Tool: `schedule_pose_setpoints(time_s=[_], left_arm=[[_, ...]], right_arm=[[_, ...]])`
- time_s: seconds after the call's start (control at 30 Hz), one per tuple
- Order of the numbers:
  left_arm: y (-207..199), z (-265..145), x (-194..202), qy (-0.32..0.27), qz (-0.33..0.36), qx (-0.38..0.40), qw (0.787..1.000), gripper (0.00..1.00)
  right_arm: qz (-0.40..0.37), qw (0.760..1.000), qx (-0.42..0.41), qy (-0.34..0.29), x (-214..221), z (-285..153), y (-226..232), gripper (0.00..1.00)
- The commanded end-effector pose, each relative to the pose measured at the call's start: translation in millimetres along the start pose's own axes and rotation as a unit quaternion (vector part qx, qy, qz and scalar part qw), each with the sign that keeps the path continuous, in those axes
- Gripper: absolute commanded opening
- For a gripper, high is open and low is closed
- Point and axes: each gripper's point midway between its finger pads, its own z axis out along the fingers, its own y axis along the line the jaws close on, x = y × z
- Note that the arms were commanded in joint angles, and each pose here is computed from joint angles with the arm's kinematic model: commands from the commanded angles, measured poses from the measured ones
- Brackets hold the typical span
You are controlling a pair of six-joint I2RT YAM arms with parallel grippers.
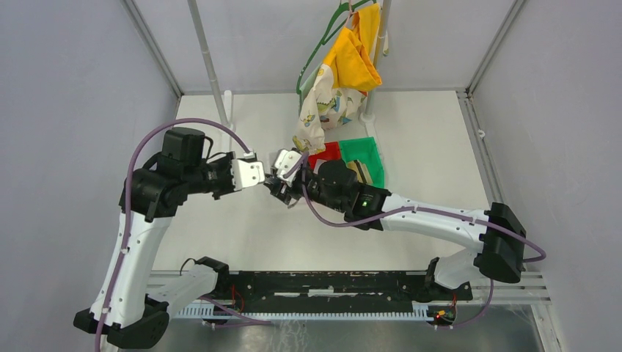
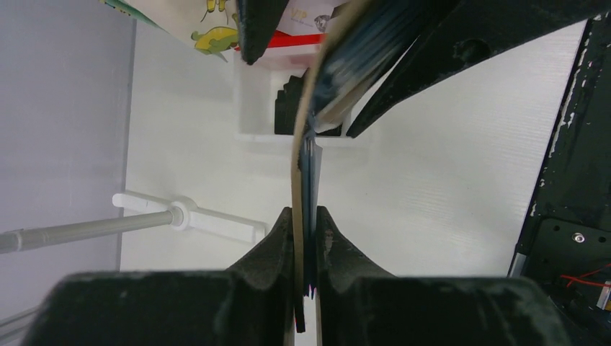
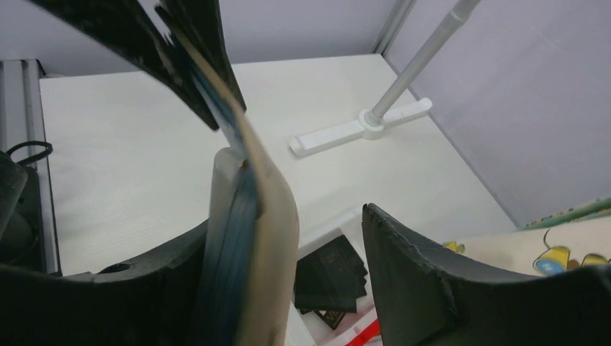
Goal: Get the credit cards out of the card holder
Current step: Remove the credit card from the card holder.
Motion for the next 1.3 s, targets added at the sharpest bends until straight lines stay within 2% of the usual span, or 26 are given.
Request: schedule_pose_setpoints(time_s=[0.0, 0.1, 0.2, 0.23, 0.3, 0.37, 0.4, 0.43, 0.47, 0.53, 0.57, 0.67, 0.73, 0.83, 0.97, 1.13, 1.27], left_arm=[[3.3, -7.2, -26.7, -0.058, 0.035, -0.007, 0.998, 0.02], [3.3, -7.5, -28.1, -0.062, 0.034, -0.009, 0.997, 0.03], [3.7, -7.9, -28.1, -0.064, 0.037, -0.015, 0.997, 0.03], [3.6, -7.9, -28.0, -0.064, 0.038, -0.016, 0.997, 0.03], [4.4, -8.0, -27.5, -0.063, 0.039, -0.017, 0.997, 0.03], [5.6, -9.3, -26.5, -0.059, 0.041, -0.022, 0.997, 0.03], [5.7, -9.2, -25.9, -0.058, 0.041, -0.022, 0.997, 0.03], [5.4, -9.1, -25.7, -0.058, 0.041, -0.022, 0.997, 0.04], [5.0, -9.1, -26.3, -0.059, 0.042, -0.022, 0.997, 0.09], [6.6, -8.4, -31.0, -0.072, 0.032, -0.025, 0.997, 0.35], [8.3, -8.3, -35.6, -0.084, 0.021, -0.030, 0.996, 0.40], [-0.9, -6.1, -51.0, -0.137, -0.018, -0.021, 0.990, 0.55], [-11.1, -6.1, -63.0, -0.178, -0.056, -0.006, 0.982, 0.60], [-25.6, -3.0, -72.7, -0.214, -0.110, 0.028, 0.970, 0.61], [-24.0, -2.1, -71.9, -0.214, -0.126, 0.021, 0.968, 0.58], [-12.4, -5.5, -66.9, -0.206, -0.121, -0.023, 0.971, 0.49], [-12.2, -12.6, -71.4, -0.212, -0.115, -0.029, 0.970, 0.39]], right_arm=[[-0.011, 0.998, -0.015, -0.055, -46.2, 5.8, -4.9, 0.67], [-0.010, 0.998, -0.026, -0.048, -43.5, 6.4, -0.8, 0.57], [-0.014, 0.999, -0.032, -0.034, -36.5, 6.7, 1.4, 0.31], [-0.013, 0.999, -0.029, -0.028, -33.9, 6.1, 0.0, 0.29], [-0.014, 0.999, -0.026, -0.017, -27.4, 4.2, -1.6, 0.38], [-0.018, 1.000, -0.022, -0.012, -23.5, 1.2, -3.4, 0.42], [-0.017, 1.000, -0.021, -0.012, -23.0, -0.1, -4.5, 0.41], [-0.012, 1.000, -0.023, -0.013, -22.8, -0.3, -4.9, 0.35], [-0.007, 0.999, -0.027, -0.016, -25.3, -0.2, -4.6, 0.28], [0.006, 0.999, -0.039, -0.023, -33.0, 0.1, -3.4, 0.10], [0.016, 0.998, -0.048, -0.030, -38.5, -0.2, -1.6, 0.04], [0.045, 0.994, -0.078, -0.061, -57.0, -6.4, 6.9, 0.00], [0.067, 0.989, -0.099, -0.088, -69.6, -14.2, 12.5, 0.00], [0.112, 0.978, -0.119, -0.129, -87.1, -26.8, 15.3, 0.00], [0.149, 0.968, -0.144, -0.144, -95.7, -33.2, 21.2, 0.00], [0.177, 0.960, -0.154, -0.153, -99.8, -42.1, 16.1, 0.00], [0.185, 0.955, -0.166, -0.163, -97.7, -50.2, 15.5, 0.00]])
